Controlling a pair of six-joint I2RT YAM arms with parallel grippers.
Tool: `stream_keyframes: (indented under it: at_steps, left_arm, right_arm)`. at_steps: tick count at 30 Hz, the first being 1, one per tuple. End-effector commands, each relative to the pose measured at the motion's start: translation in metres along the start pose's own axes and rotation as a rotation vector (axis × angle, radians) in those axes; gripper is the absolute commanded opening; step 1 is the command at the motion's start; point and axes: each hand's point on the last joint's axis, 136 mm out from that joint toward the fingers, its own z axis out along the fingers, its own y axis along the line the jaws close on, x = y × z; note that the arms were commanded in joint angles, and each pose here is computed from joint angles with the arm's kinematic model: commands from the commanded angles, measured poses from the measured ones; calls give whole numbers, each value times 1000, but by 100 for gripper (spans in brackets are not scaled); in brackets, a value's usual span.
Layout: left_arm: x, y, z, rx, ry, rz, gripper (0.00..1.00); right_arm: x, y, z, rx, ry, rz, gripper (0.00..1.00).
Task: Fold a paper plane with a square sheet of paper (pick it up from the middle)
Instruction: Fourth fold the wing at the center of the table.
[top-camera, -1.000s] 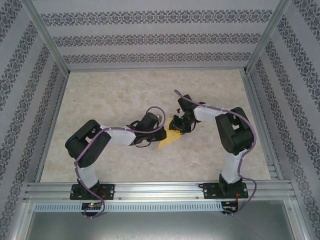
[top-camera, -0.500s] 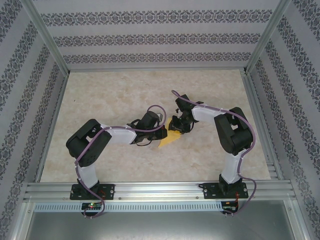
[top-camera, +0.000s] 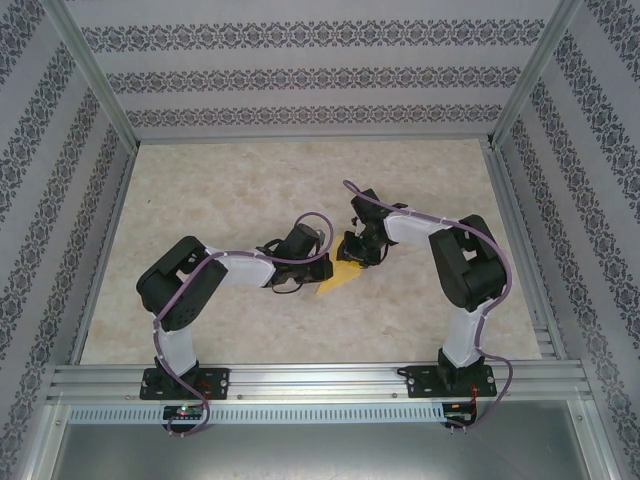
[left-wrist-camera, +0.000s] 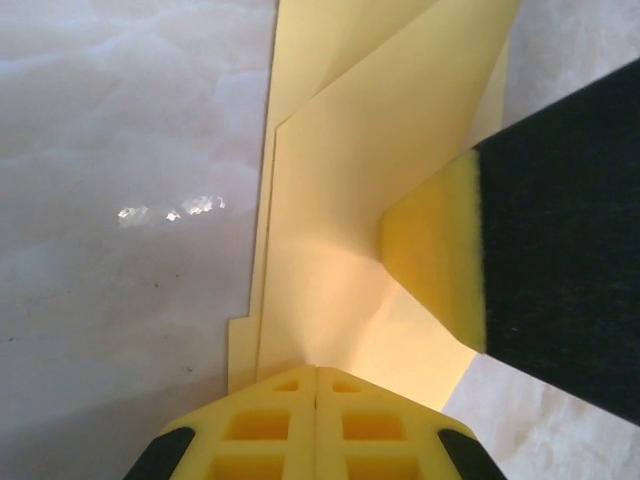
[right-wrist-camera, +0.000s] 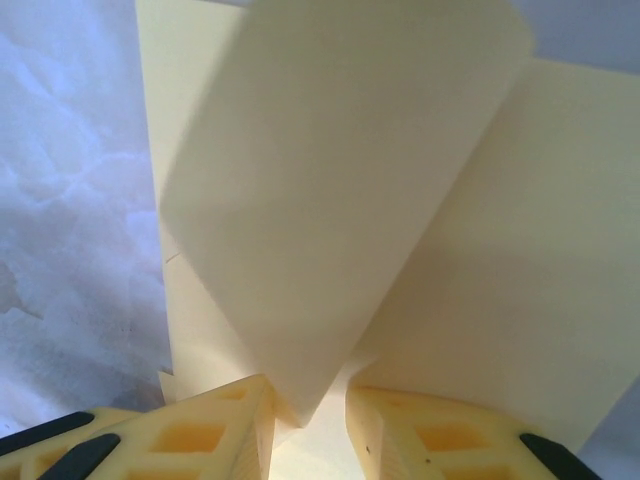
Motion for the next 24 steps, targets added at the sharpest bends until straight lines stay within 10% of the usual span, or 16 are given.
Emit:
stream_keyframes:
  at_steps: [1, 12, 24]
  left_arm:
    - [11, 20, 5, -72, 63, -16, 3]
    - [22, 34, 6, -131, 113, -27, 1]
    - [26, 51, 4, -204, 107, -69, 0]
  right_arm:
    - [21, -66, 31, 232, 48, 64, 31]
    - [-12, 5, -52, -64, -184, -30, 35]
    - [6, 43, -22, -275, -99, -167, 9]
